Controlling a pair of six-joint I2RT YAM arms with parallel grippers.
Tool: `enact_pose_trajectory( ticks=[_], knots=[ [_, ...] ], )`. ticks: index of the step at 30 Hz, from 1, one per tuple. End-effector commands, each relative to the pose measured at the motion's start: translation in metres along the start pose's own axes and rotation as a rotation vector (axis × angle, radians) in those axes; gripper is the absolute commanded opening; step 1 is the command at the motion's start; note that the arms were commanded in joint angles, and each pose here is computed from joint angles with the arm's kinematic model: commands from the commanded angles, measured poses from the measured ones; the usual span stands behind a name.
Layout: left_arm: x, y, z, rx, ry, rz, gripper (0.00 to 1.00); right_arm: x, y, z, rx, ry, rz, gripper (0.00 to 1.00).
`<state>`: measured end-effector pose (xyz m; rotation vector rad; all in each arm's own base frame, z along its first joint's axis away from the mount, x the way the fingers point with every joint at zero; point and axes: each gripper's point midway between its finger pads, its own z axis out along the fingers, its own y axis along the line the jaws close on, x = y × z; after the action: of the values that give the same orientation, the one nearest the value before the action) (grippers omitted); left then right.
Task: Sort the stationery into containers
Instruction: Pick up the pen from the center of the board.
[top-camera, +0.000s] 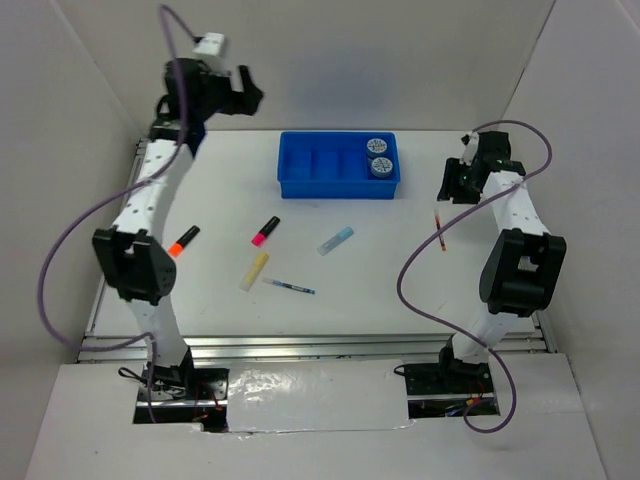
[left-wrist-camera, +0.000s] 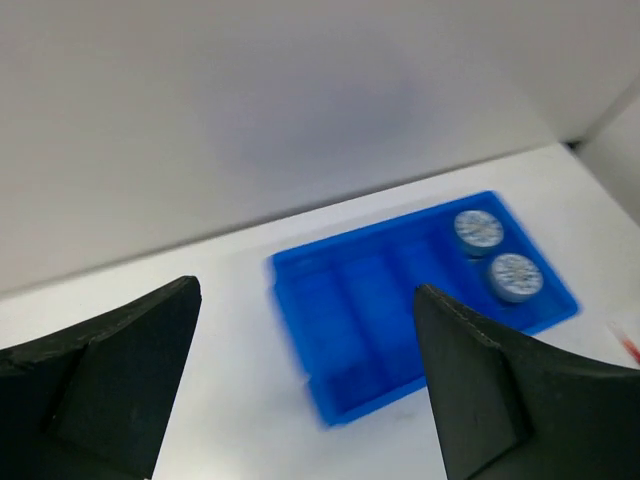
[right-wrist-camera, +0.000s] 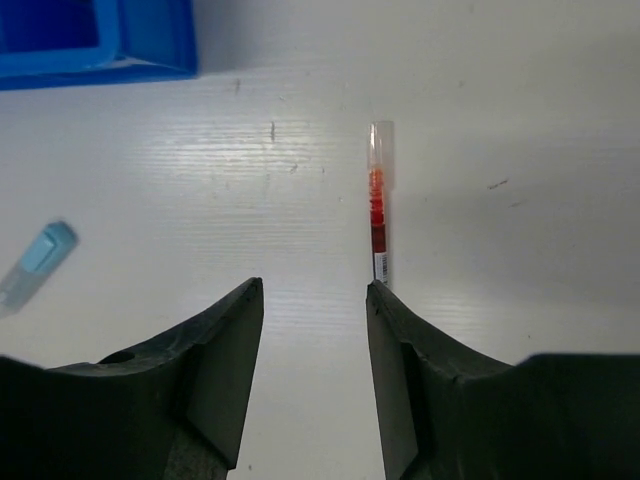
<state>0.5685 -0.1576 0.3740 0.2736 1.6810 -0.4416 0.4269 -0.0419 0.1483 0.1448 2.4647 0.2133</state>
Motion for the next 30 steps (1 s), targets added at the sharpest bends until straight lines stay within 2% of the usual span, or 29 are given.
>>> enact_pose_trajectory(
  ticks=[1,6,12,19,30],
  knots=[
    [0.065,0.032,-0.053,-0.092,0.271,-0.152,0.99,0.026,-0.003,0.024,0.063,0.115,-0.022,0.52],
    [0.101,0.069,-0.124,-0.258,0.340,-0.175,0.99,0.046,-0.011,0.054,0.127,0.210,-0.022,0.50],
    [0.127,0.077,-0.183,-0.266,0.350,-0.196,0.99,0.059,-0.021,0.071,0.192,0.260,-0.032,0.49],
    [0.140,0.084,-0.205,-0.243,0.329,-0.225,0.99,0.074,-0.032,0.082,0.237,0.307,-0.043,0.46],
    [0.141,0.086,-0.199,-0.205,0.307,-0.255,0.97,0.082,-0.038,0.091,0.251,0.325,-0.054,0.32]
  ],
)
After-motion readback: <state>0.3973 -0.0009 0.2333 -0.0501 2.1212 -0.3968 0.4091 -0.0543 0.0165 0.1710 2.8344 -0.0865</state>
